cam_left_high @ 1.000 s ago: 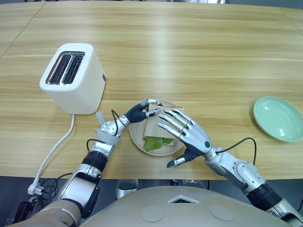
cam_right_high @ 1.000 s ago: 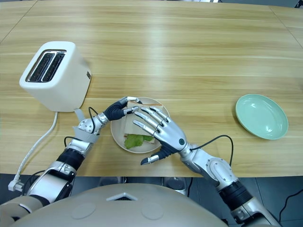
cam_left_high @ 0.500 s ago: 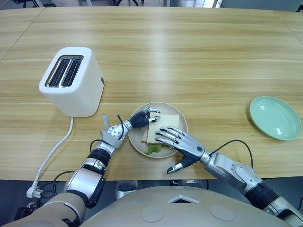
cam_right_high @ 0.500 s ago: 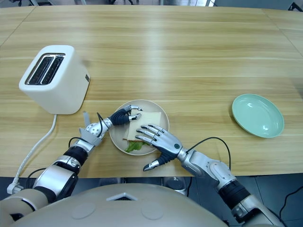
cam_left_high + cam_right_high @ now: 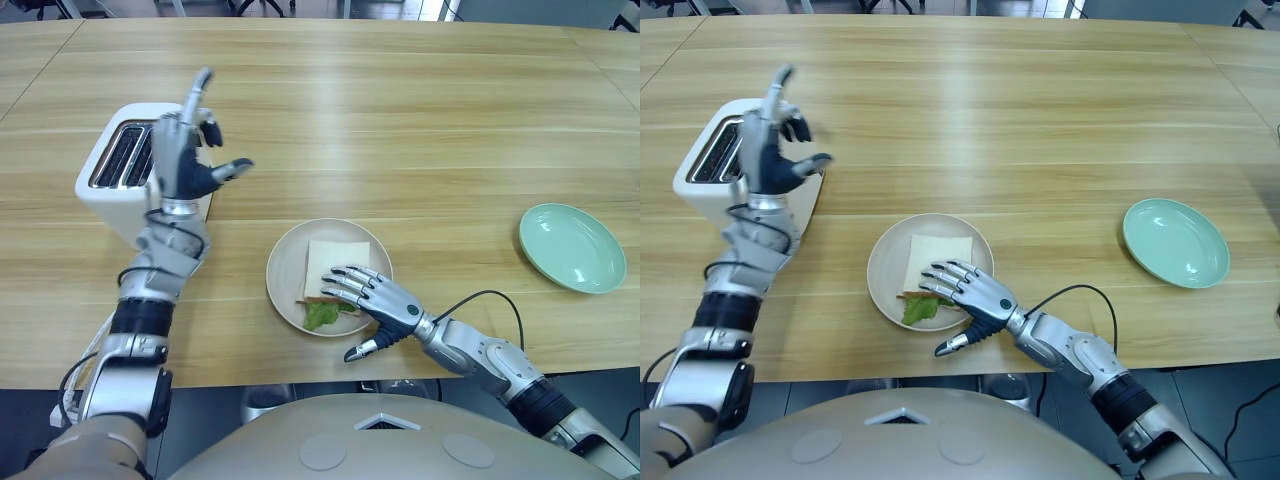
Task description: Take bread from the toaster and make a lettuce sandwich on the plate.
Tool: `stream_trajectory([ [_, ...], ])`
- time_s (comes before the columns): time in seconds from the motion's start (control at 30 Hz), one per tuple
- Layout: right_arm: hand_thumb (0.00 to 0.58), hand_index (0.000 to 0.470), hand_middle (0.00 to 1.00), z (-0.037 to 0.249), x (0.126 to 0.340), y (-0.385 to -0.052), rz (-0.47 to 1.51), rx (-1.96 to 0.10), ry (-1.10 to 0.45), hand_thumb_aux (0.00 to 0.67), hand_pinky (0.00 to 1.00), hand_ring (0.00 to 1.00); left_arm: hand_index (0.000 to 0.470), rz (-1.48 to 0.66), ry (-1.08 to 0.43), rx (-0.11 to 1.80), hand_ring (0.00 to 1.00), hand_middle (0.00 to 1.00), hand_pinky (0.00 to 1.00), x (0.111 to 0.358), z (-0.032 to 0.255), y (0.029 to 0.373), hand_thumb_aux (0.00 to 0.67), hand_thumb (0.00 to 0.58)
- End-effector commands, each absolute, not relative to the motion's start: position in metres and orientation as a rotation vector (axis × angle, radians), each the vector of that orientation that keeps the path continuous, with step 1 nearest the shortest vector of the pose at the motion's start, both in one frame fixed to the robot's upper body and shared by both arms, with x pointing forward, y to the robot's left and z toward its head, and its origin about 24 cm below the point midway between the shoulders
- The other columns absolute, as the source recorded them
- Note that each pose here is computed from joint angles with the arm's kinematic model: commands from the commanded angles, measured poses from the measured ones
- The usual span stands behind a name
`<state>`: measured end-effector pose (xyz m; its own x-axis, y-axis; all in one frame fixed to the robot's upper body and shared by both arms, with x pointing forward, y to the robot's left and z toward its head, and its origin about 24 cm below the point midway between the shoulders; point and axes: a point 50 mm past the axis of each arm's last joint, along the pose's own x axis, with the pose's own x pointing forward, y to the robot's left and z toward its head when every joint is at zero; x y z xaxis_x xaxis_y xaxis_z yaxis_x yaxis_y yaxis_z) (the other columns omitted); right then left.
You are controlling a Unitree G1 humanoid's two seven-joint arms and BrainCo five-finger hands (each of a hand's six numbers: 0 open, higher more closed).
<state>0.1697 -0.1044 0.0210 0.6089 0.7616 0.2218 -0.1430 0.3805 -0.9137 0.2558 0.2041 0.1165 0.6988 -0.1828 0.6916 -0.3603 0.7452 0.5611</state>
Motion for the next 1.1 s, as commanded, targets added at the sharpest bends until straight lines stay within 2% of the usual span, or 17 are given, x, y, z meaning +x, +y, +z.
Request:
stream_trajectory([
  [0.03,0.294,0.137,0.04,0.065,0.173,-0.117,0.423,-0.767,-0.824,0.200,0.04,0.04,0.336,-0.228,-0.705,0.515,1.00,1.00,1.00,0.226,0.102,0.187,0.489,0.538],
  [0.07,0.559,0.373,0.64,0.072,0.172,-0.122,0.392,-0.699,-0.819,0.544,0.64,0.64,0.460,-0.323,-0.682,0.488,1.00,1.00,1.00,0.215,0.097,0.185,0.670,0.580],
  [0.1,0.580,0.460,1.00,0.077,0.171,-0.125,0.376,-0.658,-0.815,0.670,1.00,1.00,0.460,-0.384,-0.667,0.475,1.00,1.00,1.00,0.209,0.095,0.185,0.670,0.580],
  [0.23,0.580,0.460,1.00,0.080,0.167,-0.153,0.435,-0.570,-0.678,0.670,1.00,1.00,0.460,-0.658,-0.416,0.381,1.00,1.00,1.00,0.167,0.071,0.193,0.670,0.580],
  [0.37,0.580,0.460,1.00,0.050,0.148,-0.181,0.662,-0.698,-0.419,0.670,1.00,1.00,0.460,-0.846,-0.200,0.312,1.00,1.00,1.00,0.133,0.057,0.206,0.670,0.580],
  [0.5,0.580,0.460,1.00,0.021,0.118,-0.202,0.885,-0.734,-0.160,0.670,1.00,1.00,0.460,-0.953,-0.058,0.379,1.00,1.00,1.00,0.110,0.044,0.217,0.670,0.580],
  [0.6,0.580,0.460,1.00,0.010,0.108,-0.199,0.943,-0.730,-0.099,0.670,1.00,1.00,0.460,-1.102,0.037,0.485,1.00,1.00,1.00,0.099,0.023,0.211,0.670,0.580],
  [0.67,0.580,0.460,1.00,0.004,0.113,-0.191,0.947,-0.757,-0.113,0.670,1.00,1.00,0.460,-1.111,0.044,0.592,1.00,1.00,1.00,0.110,0.010,0.205,0.670,0.580],
  [0.8,0.580,0.460,1.00,-0.009,0.137,-0.170,0.927,-0.842,-0.163,0.670,1.00,1.00,0.460,-0.989,0.002,0.776,1.00,1.00,1.00,0.151,-0.012,0.186,0.670,0.580],
  [0.97,0.580,0.460,1.00,-0.018,0.176,-0.145,0.801,-0.913,-0.221,0.670,1.00,1.00,0.460,-0.886,0.000,0.873,1.00,1.00,1.00,0.190,-0.036,0.159,0.670,0.580],
  [1.1,0.580,0.460,1.00,-0.029,0.210,-0.135,0.696,-0.978,-0.188,0.670,1.00,1.00,0.460,-0.811,0.023,0.920,1.00,1.00,1.00,0.219,-0.048,0.148,0.670,0.580],
])
